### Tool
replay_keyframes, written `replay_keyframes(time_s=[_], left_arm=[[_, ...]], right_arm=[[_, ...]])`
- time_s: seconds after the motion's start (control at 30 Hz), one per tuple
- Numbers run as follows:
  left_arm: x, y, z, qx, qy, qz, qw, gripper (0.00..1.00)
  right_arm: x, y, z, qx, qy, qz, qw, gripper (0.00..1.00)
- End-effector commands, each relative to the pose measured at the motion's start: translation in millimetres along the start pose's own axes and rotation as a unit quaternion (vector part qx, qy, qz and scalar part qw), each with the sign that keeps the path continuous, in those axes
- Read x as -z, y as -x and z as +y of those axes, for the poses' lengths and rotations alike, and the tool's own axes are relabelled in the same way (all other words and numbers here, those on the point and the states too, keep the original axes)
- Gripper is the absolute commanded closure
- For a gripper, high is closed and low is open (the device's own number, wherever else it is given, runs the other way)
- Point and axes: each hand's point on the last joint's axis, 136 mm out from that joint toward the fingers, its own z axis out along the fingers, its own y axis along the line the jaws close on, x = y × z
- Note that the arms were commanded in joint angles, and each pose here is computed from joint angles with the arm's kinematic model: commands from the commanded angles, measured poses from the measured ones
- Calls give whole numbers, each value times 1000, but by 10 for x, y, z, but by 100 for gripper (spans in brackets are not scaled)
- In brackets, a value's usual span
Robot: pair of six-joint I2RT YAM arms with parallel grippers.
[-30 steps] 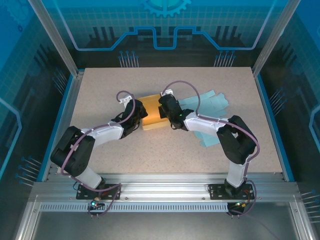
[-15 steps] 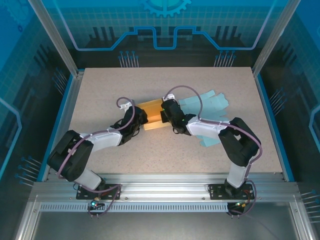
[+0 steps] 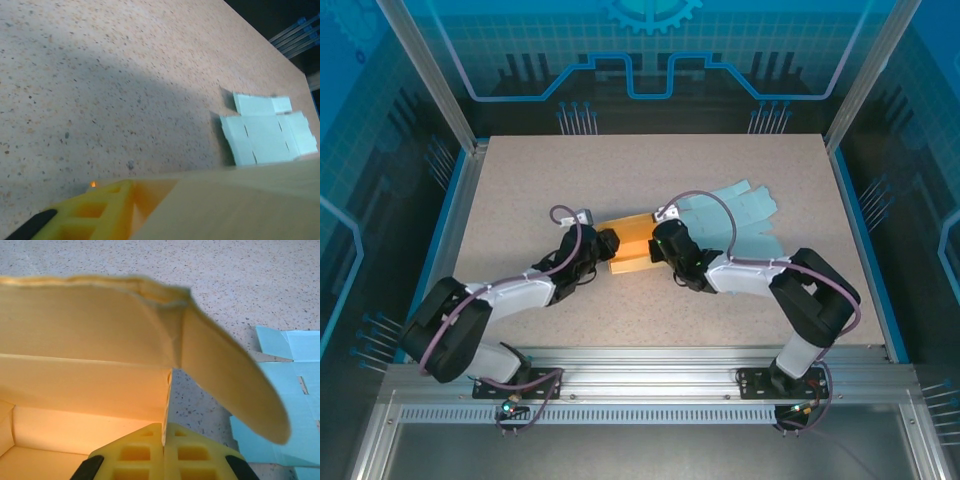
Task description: Fold the paper box
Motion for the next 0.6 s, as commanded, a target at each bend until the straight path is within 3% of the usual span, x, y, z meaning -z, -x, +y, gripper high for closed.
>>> replay_keyframes(time_s=[0.0, 0.27, 0.57], left_arm=[[163, -187, -369, -23, -89, 41, 995, 59], [508, -271, -351, -43, -105, 49, 992, 36], [781, -299, 91, -31, -34, 31, 998, 33]], right_arm=[[137, -75, 390, 15, 69, -6, 998, 100], [197, -233, 365, 24, 51, -13, 998, 100], [293, -416, 323, 38, 40, -11, 998, 100]])
